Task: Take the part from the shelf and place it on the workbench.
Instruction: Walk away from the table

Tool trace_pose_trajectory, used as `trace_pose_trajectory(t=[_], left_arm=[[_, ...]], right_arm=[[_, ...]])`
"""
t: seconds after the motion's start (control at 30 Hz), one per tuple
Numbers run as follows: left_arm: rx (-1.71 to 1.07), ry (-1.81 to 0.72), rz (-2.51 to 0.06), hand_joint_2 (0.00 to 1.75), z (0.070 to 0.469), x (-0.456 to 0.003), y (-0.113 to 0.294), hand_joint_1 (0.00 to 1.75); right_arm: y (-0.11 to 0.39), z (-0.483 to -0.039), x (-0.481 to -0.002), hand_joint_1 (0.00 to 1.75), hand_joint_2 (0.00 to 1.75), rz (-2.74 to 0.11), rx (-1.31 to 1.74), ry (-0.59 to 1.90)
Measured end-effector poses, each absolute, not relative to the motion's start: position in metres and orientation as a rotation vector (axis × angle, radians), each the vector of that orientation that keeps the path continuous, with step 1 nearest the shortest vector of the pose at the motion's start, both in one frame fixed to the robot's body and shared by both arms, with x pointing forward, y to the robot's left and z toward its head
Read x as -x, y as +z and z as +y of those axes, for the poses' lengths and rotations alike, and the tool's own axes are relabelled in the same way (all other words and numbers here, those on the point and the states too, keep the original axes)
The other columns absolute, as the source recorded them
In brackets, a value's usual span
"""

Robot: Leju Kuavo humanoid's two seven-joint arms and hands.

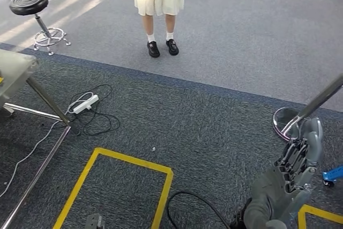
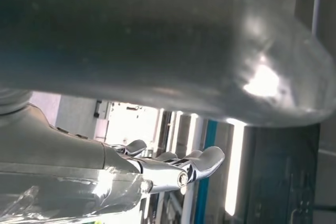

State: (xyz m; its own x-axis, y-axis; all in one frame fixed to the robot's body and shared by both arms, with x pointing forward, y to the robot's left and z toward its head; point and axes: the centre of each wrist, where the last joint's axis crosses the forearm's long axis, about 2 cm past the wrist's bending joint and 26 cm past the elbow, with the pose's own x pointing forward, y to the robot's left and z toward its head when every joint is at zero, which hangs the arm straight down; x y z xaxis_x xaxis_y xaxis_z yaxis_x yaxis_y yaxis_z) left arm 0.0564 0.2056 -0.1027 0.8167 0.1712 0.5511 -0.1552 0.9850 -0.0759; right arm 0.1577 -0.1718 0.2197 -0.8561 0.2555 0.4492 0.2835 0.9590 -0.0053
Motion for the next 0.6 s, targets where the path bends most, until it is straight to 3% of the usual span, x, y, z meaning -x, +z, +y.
trace_pose_trajectory(t=[0.6], left_arm=[[0.023, 0.164, -0.591, 0.00, 0.2086, -0.0573, -0.1030, 0.00]], right_arm=[[0.2206, -0.1701, -0.1588, 0.00, 0.00, -2.653, 0.374, -0.082]])
